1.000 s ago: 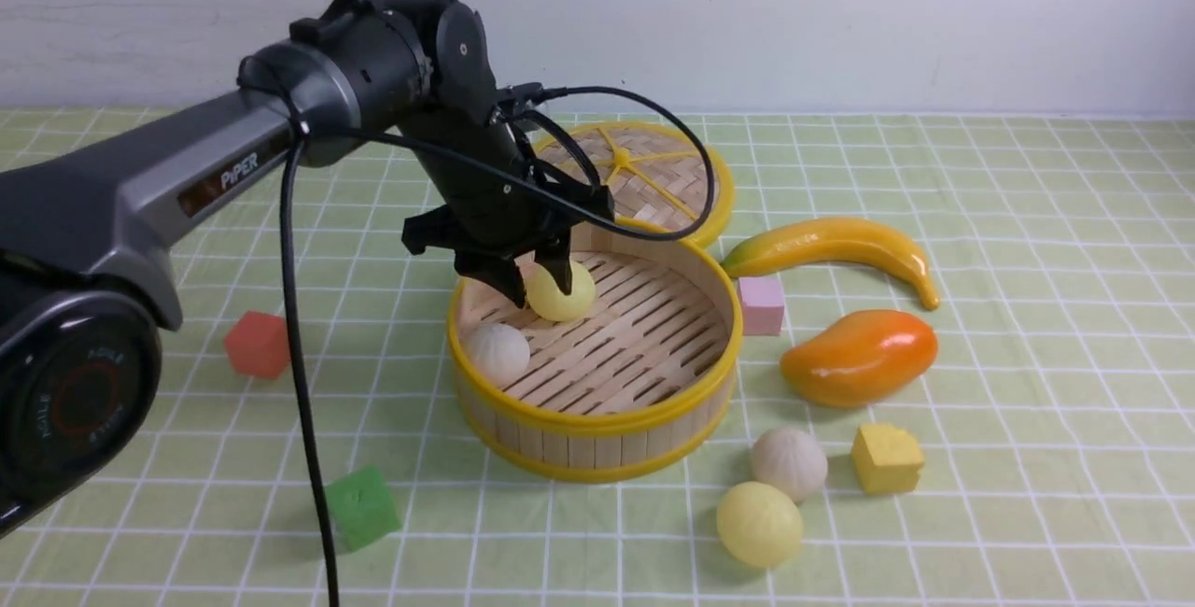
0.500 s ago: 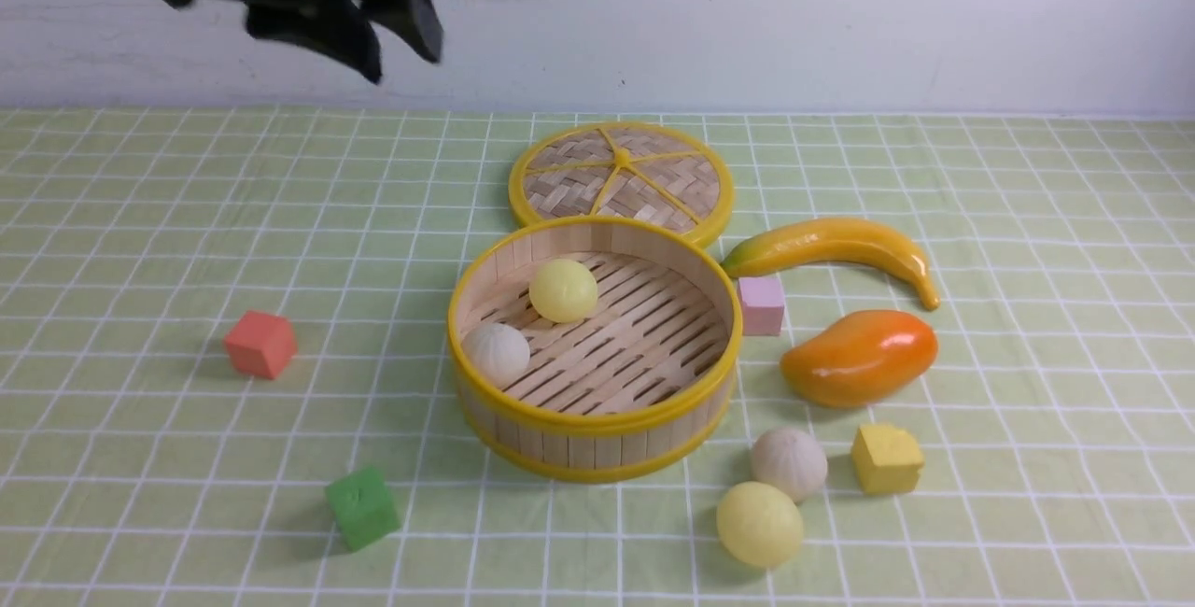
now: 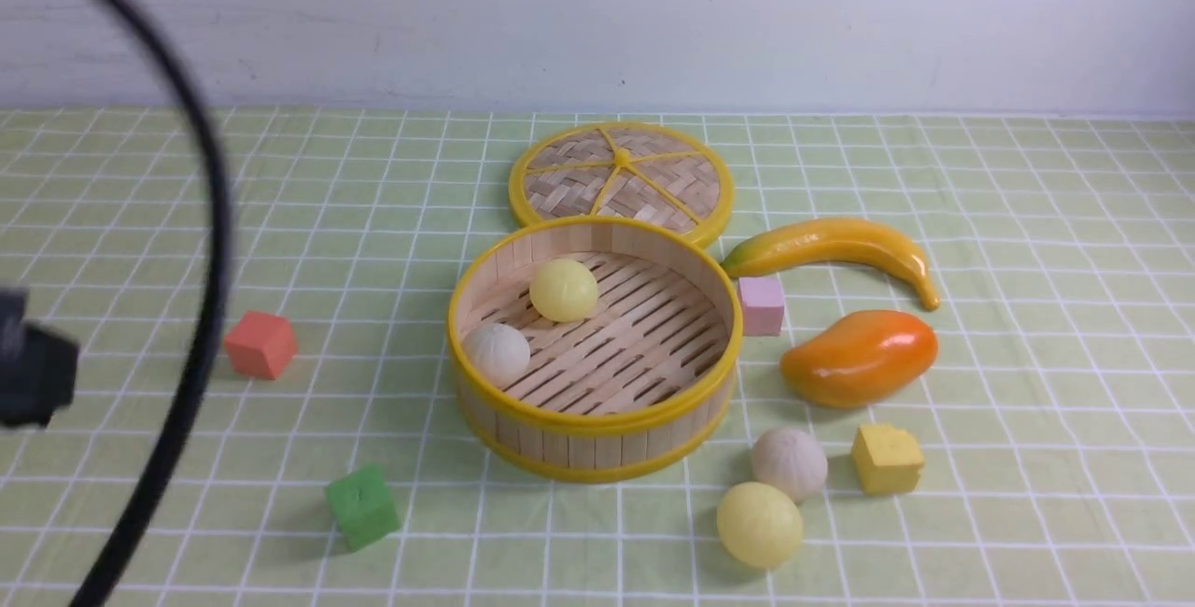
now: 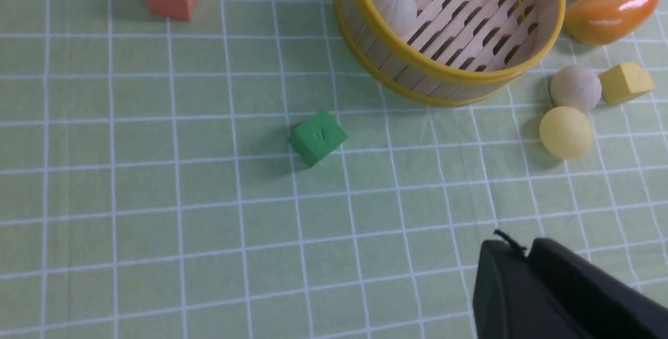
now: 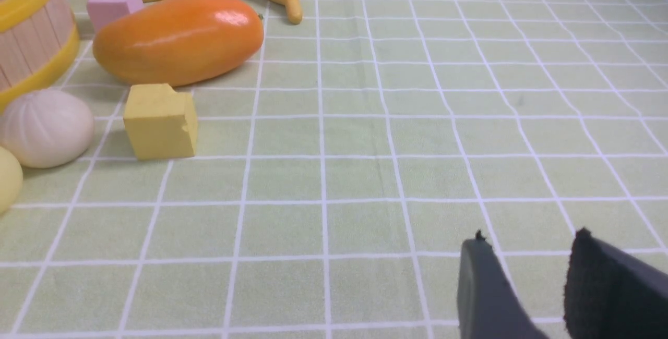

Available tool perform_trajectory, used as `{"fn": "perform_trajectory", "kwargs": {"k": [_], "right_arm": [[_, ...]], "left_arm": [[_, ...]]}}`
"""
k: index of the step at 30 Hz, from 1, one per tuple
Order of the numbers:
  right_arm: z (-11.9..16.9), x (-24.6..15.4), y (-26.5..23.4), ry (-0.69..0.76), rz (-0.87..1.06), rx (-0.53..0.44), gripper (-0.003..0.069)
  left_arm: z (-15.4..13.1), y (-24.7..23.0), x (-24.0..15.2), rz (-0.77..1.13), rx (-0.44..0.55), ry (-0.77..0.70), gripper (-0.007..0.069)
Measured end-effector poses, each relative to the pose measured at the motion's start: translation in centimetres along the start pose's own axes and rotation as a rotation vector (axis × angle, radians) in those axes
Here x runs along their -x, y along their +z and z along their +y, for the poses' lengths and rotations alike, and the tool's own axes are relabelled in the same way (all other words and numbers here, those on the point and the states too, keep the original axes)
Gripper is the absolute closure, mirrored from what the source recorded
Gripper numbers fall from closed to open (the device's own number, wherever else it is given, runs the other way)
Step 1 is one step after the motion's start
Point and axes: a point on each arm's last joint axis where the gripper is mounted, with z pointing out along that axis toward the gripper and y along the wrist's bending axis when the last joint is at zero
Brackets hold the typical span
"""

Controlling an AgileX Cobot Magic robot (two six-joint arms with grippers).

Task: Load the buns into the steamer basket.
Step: Use the right arm to grab a steamed stuffed bun

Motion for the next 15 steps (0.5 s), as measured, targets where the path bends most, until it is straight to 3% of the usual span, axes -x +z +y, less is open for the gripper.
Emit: {"fn": "perform_trajectory", "kwargs": {"k": [7, 15], "right_arm": [[0.0, 0.0, 0.0, 0.0, 0.0, 0.0, 0.0418], [0.0, 0.0, 0.0, 0.0, 0.0, 0.0, 0.0418]], "left_arm": [[2.1, -1.4, -6.6, -0.12, -0.069, -0.003, 0.0638], [2.0, -1.5, -7.8, -0.14, -0.135, -0.022, 0.0638]]}}
